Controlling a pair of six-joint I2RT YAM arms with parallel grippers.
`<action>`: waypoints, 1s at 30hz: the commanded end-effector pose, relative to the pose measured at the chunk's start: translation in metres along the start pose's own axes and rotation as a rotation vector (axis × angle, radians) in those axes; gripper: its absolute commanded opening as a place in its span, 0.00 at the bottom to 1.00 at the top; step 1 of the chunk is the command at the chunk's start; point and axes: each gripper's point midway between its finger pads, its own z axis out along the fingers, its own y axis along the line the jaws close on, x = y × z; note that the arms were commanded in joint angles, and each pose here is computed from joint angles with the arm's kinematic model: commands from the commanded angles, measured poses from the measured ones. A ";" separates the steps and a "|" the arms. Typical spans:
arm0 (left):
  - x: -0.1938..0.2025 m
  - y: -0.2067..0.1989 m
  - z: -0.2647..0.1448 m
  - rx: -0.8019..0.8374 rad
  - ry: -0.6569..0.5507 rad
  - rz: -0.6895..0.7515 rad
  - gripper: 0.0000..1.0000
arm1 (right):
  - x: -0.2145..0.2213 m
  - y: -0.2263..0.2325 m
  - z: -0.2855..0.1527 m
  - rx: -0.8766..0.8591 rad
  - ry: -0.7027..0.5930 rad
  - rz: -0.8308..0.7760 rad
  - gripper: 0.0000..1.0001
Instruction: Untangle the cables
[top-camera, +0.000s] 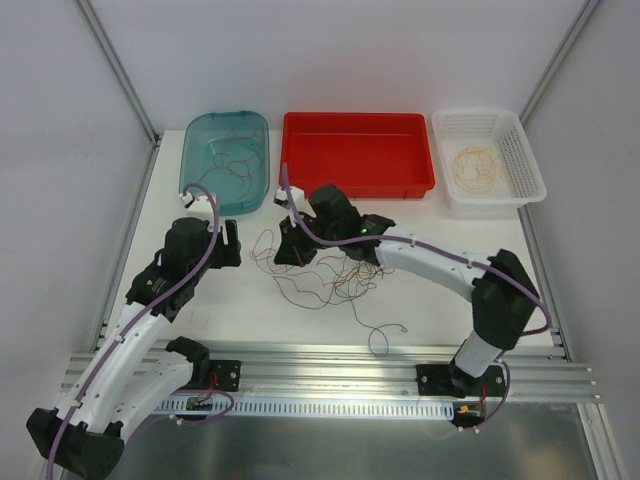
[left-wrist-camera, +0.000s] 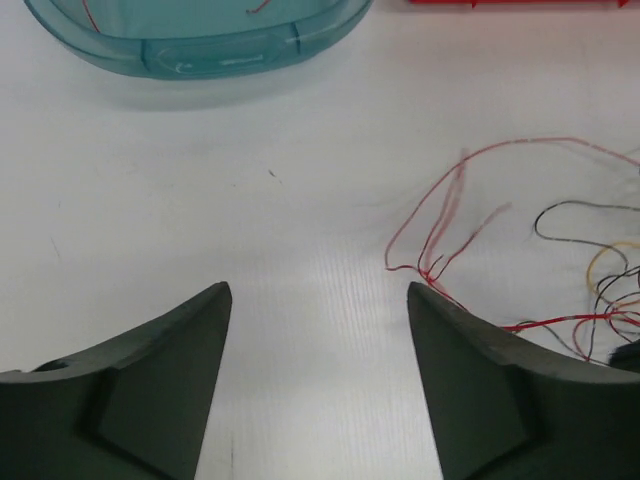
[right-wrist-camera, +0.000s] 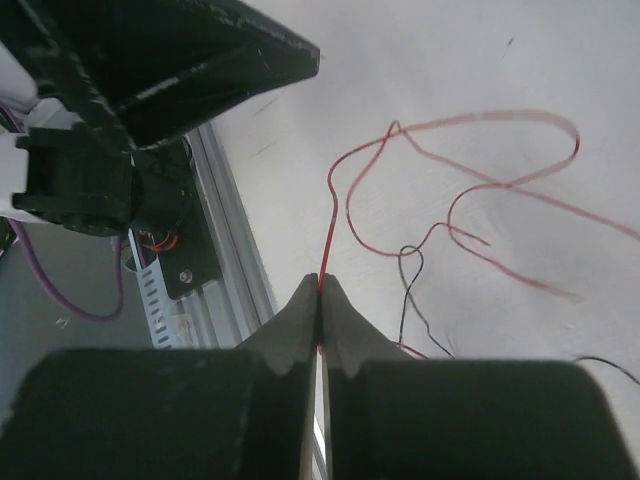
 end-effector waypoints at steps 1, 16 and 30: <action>-0.018 0.011 -0.012 -0.046 -0.106 -0.051 0.75 | -0.064 0.016 -0.062 0.089 -0.162 -0.106 0.01; -0.006 -0.099 -0.044 0.524 -0.044 -0.258 0.88 | -0.160 0.067 -0.240 0.345 -0.590 -0.126 0.01; 0.054 -0.193 0.033 0.356 0.099 -0.088 0.88 | -0.161 0.079 -0.310 0.442 -0.713 -0.098 0.01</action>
